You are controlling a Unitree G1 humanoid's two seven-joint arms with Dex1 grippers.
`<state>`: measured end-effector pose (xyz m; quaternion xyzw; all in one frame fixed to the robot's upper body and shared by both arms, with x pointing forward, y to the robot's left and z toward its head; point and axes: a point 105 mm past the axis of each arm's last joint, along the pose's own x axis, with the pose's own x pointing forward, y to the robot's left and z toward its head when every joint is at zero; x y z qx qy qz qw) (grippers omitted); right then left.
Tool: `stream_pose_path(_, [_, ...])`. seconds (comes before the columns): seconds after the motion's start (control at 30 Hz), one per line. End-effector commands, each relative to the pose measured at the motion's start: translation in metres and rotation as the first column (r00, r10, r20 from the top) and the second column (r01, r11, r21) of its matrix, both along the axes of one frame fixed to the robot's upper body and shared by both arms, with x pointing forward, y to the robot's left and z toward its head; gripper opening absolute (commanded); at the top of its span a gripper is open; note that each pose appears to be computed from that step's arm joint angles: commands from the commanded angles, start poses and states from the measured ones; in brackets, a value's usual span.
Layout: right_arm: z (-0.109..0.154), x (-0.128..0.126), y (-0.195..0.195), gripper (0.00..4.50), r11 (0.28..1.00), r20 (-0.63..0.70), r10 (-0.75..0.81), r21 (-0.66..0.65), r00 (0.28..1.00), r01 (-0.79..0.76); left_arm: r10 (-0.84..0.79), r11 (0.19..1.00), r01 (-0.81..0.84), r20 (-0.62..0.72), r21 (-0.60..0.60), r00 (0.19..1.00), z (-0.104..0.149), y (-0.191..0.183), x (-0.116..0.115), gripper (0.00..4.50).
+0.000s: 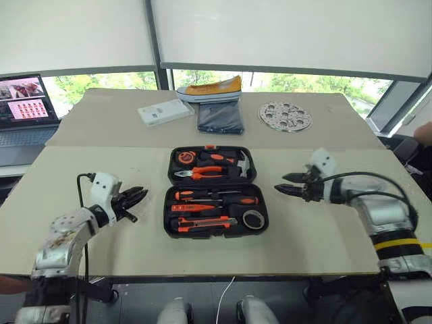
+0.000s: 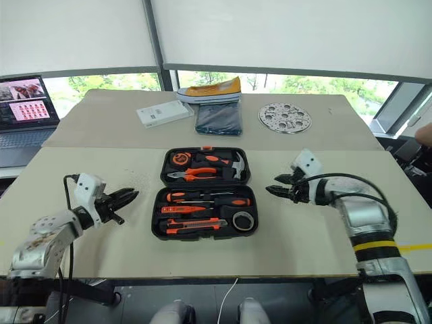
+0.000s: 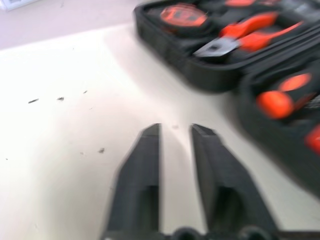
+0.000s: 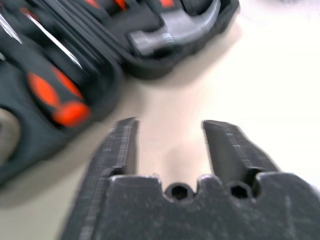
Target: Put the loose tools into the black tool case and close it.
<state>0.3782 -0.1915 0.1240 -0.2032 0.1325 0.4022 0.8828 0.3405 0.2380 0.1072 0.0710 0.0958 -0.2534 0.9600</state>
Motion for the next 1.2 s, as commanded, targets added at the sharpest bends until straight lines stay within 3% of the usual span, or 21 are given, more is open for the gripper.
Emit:
stream_pose_path(0.03, [0.010,0.015,0.010,0.94,0.996,0.119,0.060,-0.066,0.991,-0.052,-0.027,1.000,0.027,0.029,-0.005,0.999,0.008,-0.014,0.014,0.00])
stream_pose_path(0.1, [0.007,0.021,0.018,0.20,0.995,0.134,0.084,-0.068,0.987,-0.075,-0.054,0.998,0.054,0.016,-0.012,0.998,0.004,-0.024,0.018,0.00])
stream_pose_path(0.13, [0.006,0.023,0.021,0.06,0.994,0.137,0.095,-0.068,0.986,-0.086,-0.067,0.998,0.067,0.008,-0.008,0.998,0.002,-0.027,0.019,0.00])
stream_pose_path(0.47, [-0.008,0.017,0.046,0.06,0.973,0.036,0.228,-0.049,0.973,-0.226,-0.218,0.976,0.217,-0.011,-0.014,0.976,-0.001,-0.061,0.023,0.00])
stream_pose_path(0.6, [-0.007,0.000,0.041,0.06,0.963,0.005,0.268,-0.033,0.963,-0.268,-0.392,0.920,0.392,-0.013,-0.005,0.920,0.003,-0.083,0.012,0.00])
stream_pose_path(1.1, [-0.013,-0.042,0.031,0.06,0.977,-0.063,0.212,0.026,0.975,-0.211,-0.435,0.900,0.435,-0.022,0.037,0.900,-0.007,-0.095,0.006,0.00])
stream_pose_path(1.2, [-0.013,-0.037,0.013,0.06,0.989,-0.032,0.148,-0.026,0.989,-0.148,-0.379,0.921,0.386,-0.117,0.048,0.918,-0.015,-0.080,0.005,0.00])
